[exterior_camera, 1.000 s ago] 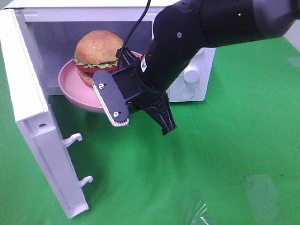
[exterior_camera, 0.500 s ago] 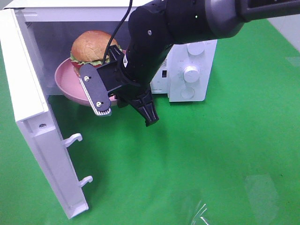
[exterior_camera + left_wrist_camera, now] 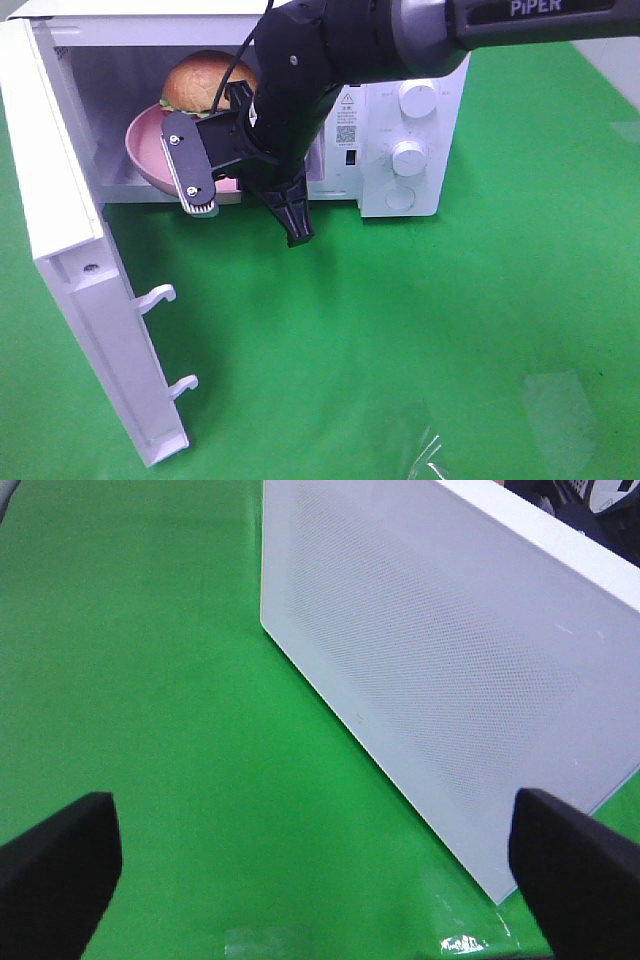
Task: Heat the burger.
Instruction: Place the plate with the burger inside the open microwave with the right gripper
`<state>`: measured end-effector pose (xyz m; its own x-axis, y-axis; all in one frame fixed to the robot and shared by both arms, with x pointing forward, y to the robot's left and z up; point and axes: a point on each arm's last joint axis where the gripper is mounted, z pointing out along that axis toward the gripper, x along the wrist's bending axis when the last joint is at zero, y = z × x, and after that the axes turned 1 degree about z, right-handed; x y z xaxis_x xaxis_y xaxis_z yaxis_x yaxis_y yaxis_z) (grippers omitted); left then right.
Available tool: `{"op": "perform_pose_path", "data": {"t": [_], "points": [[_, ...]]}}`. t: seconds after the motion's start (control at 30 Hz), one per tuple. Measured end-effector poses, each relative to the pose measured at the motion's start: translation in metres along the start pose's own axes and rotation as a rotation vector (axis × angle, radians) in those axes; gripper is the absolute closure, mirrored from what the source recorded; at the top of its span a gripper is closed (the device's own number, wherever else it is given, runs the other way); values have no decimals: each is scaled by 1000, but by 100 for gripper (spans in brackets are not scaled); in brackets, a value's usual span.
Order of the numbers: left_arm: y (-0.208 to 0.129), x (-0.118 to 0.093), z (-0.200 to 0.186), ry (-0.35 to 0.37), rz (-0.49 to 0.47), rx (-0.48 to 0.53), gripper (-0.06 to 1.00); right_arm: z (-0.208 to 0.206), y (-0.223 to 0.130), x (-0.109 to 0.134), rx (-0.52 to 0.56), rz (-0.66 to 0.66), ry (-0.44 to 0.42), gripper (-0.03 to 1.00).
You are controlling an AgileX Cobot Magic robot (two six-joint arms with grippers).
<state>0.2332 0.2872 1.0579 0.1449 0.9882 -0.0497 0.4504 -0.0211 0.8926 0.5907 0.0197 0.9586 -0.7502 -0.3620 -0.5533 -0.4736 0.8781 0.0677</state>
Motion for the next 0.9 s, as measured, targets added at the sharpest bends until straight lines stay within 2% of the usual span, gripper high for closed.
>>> {"op": "perform_pose_path", "data": {"t": [0.47, 0.9], "points": [[0, 0, 0, 0, 0, 0, -3, 18, -1, -23, 19, 28, -59, 93], [0, 0, 0, 0, 0, 0, -3, 36, -8, -28, 50, 14, -61, 93]]}}
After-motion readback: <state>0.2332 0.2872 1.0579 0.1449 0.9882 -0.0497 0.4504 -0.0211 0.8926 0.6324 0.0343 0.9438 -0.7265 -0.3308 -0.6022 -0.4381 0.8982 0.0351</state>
